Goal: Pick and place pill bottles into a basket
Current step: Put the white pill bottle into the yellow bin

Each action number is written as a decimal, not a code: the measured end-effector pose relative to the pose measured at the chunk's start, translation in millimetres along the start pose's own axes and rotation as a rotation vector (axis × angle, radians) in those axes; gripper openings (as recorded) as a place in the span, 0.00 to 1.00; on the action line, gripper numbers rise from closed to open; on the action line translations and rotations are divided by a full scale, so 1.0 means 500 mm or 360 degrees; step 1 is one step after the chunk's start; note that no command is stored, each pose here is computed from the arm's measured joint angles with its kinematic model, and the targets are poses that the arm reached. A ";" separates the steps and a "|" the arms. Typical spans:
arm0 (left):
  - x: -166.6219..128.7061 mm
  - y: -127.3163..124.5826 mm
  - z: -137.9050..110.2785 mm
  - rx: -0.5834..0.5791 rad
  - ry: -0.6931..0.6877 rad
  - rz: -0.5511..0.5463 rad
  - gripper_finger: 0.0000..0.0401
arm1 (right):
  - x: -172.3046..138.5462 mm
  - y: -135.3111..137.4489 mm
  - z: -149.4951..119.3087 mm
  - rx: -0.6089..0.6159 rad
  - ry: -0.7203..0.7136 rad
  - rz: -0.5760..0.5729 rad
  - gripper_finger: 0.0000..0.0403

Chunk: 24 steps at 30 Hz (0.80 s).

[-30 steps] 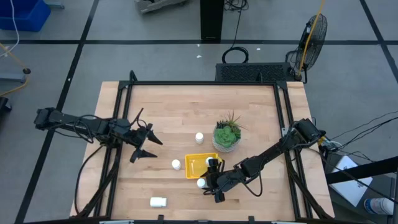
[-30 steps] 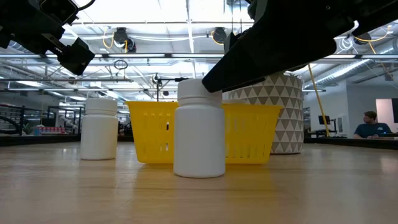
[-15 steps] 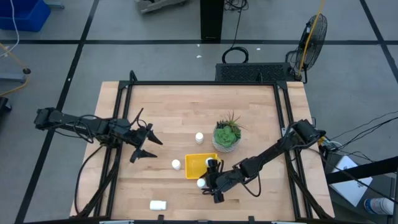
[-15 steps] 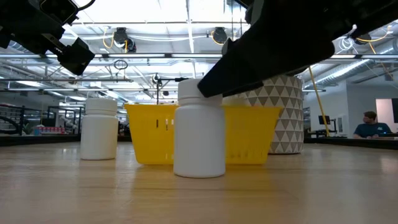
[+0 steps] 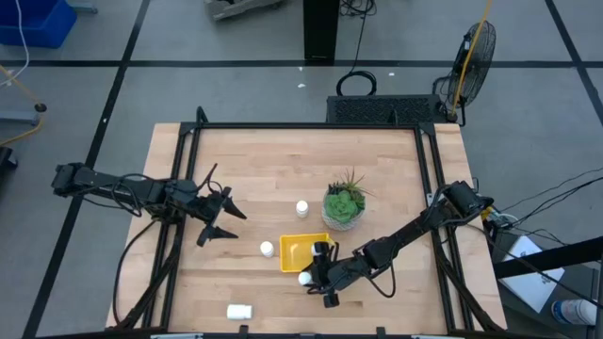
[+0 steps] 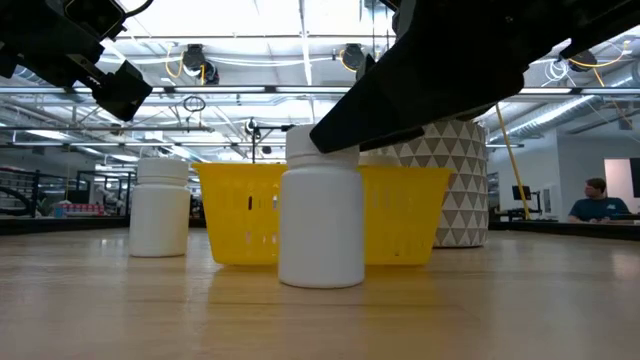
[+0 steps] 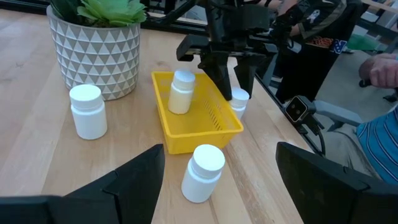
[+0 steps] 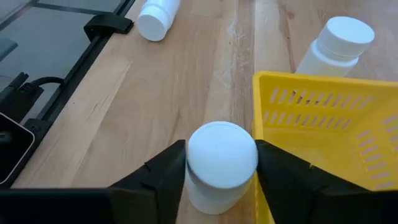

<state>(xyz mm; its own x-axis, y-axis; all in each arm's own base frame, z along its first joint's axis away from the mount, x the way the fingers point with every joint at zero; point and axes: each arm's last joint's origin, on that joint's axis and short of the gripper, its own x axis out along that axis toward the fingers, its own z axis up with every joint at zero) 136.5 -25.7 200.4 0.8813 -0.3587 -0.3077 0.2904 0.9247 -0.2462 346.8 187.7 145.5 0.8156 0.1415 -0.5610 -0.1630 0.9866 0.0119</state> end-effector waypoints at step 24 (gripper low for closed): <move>0.000 0.000 0.000 0.0000 0.0001 0.0000 0.77 | -0.019 0.012 0.055 -0.0093 0.0030 0.0003 0.38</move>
<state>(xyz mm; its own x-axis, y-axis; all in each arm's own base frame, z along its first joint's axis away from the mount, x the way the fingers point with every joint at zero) 136.5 -25.7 200.4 0.8811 -0.3587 -0.3080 0.2903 0.9247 -0.2464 353.4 194.5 173.4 0.8047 0.1414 -0.5765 -0.1972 0.9797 -0.0350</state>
